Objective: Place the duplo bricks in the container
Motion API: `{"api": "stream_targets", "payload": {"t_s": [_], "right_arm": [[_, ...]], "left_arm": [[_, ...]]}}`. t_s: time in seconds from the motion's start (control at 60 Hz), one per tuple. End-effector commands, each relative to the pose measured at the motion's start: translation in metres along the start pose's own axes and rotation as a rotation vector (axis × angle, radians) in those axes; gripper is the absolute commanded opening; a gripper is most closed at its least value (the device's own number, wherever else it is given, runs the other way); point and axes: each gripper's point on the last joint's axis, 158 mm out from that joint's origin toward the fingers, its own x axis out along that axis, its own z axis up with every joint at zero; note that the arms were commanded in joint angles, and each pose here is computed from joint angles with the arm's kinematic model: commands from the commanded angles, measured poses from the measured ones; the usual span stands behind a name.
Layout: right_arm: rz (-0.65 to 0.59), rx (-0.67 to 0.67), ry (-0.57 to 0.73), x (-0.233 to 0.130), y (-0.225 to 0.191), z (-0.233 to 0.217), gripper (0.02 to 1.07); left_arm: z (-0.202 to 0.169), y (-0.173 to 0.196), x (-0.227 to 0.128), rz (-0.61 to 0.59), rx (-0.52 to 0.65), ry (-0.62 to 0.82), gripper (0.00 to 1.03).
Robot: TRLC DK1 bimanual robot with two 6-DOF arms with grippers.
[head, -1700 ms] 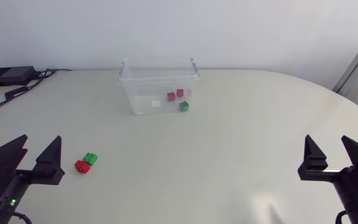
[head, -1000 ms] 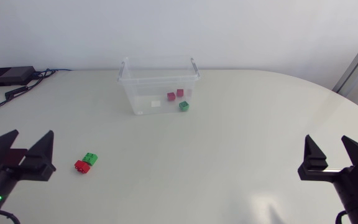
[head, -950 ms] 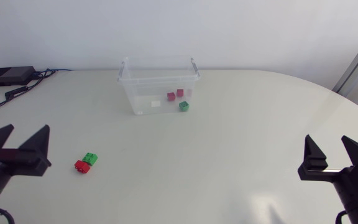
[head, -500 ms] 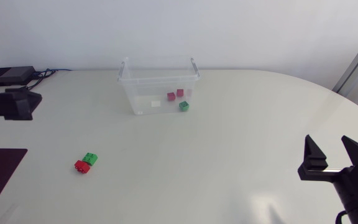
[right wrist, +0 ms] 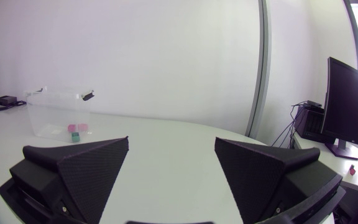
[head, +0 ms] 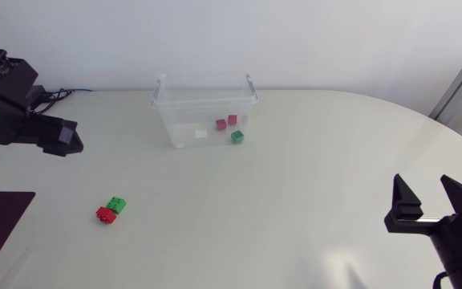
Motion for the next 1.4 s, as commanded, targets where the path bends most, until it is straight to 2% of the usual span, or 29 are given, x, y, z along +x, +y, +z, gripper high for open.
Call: {"api": "stream_targets", "payload": {"t_s": [0.0,0.3,0.833,0.933,1.1,1.383], "right_arm": [[-0.007,0.008,0.005,0.001,-0.001,-0.007,1.02],[-0.007,0.008,0.005,0.001,-0.001,-0.007,1.02],[-0.009,0.008,0.003,0.001,-0.002,-0.006,1.02],[-0.008,0.008,0.005,0.001,-0.002,-0.007,1.02],[-0.01,0.008,0.003,0.001,-0.002,-0.006,1.02],[-0.01,0.008,0.003,0.001,-0.002,-0.006,1.02]], "left_arm": [[-0.005,-0.003,0.005,-0.013,0.035,0.051,0.99],[-0.037,0.0,0.044,-0.029,0.088,0.172,0.99],[-0.106,-0.016,0.121,-0.146,0.12,0.378,0.99],[-0.119,-0.025,0.127,-0.177,0.131,0.409,0.99],[-0.131,-0.044,0.132,-0.21,0.213,0.435,0.99],[-0.127,-0.093,0.105,-0.277,0.432,0.308,0.99]]}}
